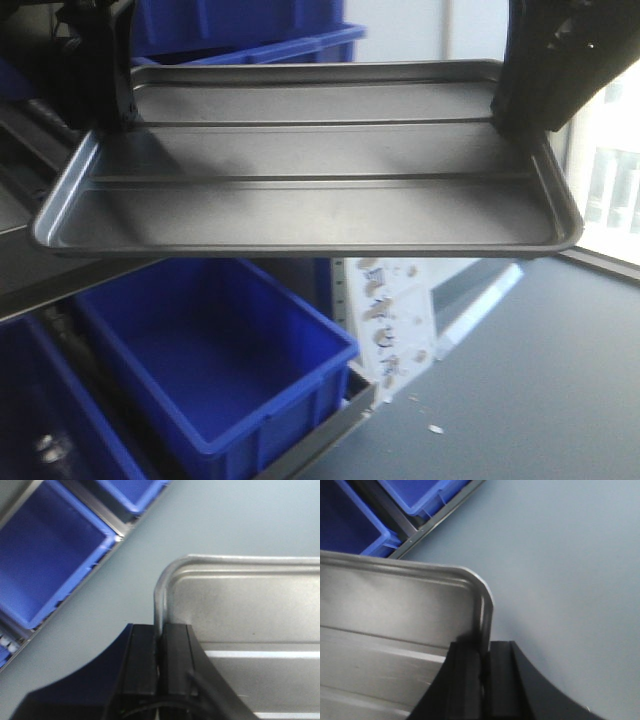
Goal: Grab silver tray and stack on right shelf
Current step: 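Hold the tray level with both grippers while the base drives, then position the held tray above the larger silver tray on the shelf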
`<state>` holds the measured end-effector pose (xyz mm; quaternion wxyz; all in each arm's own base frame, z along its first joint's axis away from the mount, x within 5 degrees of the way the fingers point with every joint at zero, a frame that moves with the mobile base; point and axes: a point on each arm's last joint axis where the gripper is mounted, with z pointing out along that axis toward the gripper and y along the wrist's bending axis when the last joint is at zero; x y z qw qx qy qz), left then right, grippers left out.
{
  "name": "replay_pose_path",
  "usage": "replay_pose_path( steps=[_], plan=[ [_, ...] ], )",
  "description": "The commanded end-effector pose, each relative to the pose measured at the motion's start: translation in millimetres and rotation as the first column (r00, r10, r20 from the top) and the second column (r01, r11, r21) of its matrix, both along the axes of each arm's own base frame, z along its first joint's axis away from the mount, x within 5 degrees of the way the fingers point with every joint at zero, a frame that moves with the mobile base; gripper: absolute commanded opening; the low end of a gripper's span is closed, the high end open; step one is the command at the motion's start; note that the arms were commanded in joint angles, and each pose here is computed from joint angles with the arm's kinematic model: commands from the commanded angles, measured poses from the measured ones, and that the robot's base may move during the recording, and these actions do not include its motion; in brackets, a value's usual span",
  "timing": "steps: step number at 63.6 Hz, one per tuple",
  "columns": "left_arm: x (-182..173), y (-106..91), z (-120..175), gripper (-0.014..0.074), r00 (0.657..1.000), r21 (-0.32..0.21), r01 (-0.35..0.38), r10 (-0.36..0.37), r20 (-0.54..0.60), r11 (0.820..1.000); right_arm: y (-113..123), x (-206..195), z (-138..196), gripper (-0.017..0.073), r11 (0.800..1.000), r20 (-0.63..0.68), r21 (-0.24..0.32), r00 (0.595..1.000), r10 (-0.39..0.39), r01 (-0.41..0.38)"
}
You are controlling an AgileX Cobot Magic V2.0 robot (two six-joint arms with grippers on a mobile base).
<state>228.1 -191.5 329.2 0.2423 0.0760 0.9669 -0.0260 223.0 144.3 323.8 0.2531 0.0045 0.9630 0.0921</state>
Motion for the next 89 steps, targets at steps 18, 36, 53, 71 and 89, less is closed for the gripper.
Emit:
replay_pose_path(
  steps=[18, 36, 53, 71, 89],
  plan=[
    [-2.8, 4.5, 19.2, -0.0093, 0.998, -0.020, 0.007, -0.006, 0.066, 1.000, -2.9, 0.8, 22.9, 0.0057, 0.999, 0.112, 0.032, 0.994, 0.016, -0.020],
    [-2.9, 4.4, 19.2, -0.0093, 0.998, -0.021, 0.007, -0.005, 0.064, 1.000, -2.9, 0.8, 22.9, 0.0057, 0.999, 0.112, 0.032, 0.994, 0.016, -0.020],
    [-2.9, 4.4, 19.2, -0.0093, 0.998, -0.021, 0.007, -0.005, 0.064, 1.000, -2.8, 0.9, 22.9, 0.0057, 0.999, 0.113, 0.032, 0.993, 0.016, -0.020],
    [-2.9, 4.4, 19.2, -0.0093, 0.998, -0.021, 0.007, -0.005, 0.064, 1.000, -2.8, 0.9, 22.9, 0.0057, 0.999, 0.113, 0.032, 0.993, 0.016, -0.020],
    [-2.9, 4.4, 19.2, -0.0093, 0.998, -0.021, 0.007, -0.005, 0.064, 1.000, -2.8, 0.9, 22.9, 0.0057, 0.999, 0.113, 0.032, 0.993, 0.016, -0.020]
  ],
)
